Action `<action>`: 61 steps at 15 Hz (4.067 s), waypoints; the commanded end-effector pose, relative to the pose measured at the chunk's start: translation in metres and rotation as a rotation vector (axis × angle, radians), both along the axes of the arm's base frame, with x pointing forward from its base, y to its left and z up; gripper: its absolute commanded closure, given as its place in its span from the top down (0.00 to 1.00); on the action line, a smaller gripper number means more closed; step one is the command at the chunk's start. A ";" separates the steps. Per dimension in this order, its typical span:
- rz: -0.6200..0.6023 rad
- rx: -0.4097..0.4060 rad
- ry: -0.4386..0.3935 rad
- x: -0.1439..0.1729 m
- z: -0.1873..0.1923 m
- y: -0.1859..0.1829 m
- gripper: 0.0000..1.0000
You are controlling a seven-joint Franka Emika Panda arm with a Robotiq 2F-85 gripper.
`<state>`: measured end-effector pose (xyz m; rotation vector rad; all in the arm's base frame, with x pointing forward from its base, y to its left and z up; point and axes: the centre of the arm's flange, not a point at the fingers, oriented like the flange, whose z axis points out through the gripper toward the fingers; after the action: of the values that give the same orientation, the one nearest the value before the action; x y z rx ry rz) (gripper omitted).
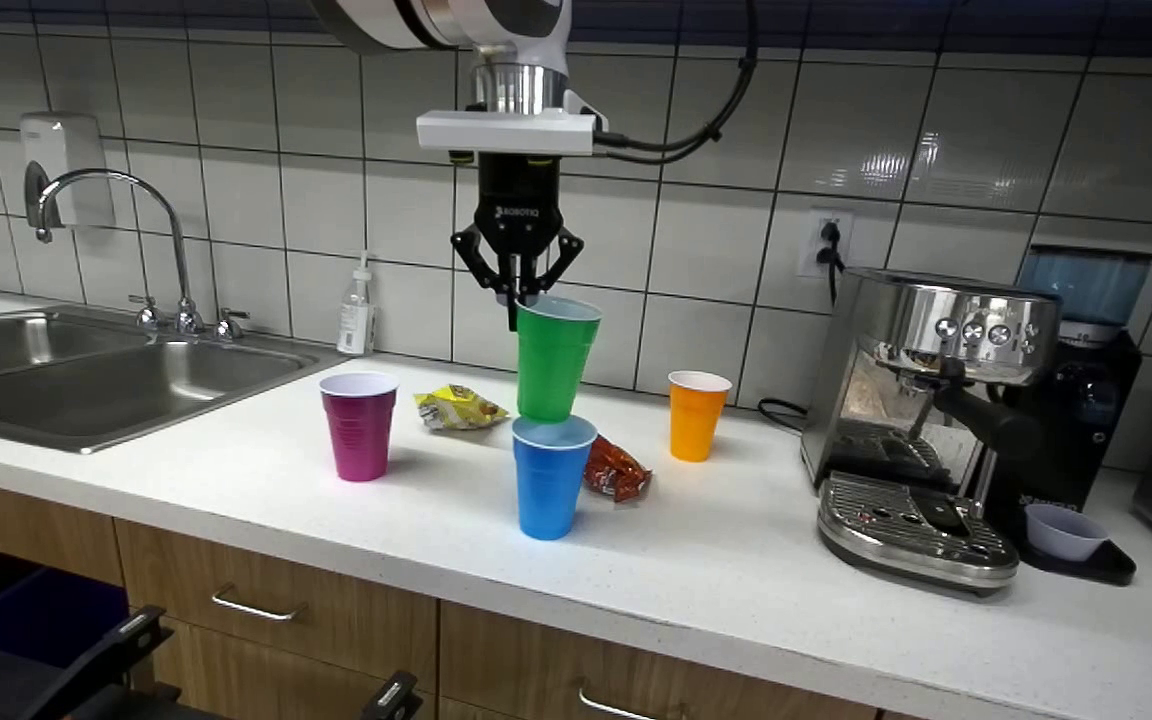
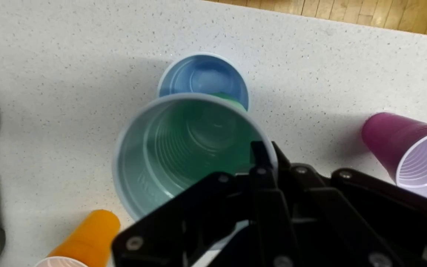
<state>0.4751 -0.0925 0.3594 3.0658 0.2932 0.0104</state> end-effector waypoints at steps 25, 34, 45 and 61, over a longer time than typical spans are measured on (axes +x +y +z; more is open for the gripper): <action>-0.006 -0.034 0.133 0.034 -0.070 -0.017 0.01; 0.012 -0.035 0.153 0.044 -0.084 -0.006 0.30; 0.011 -0.025 0.135 0.040 -0.075 -0.006 1.00; -0.120 -0.036 0.036 0.108 -0.053 -0.033 1.00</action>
<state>0.5559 -0.1162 0.3066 3.0424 0.1899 -0.0755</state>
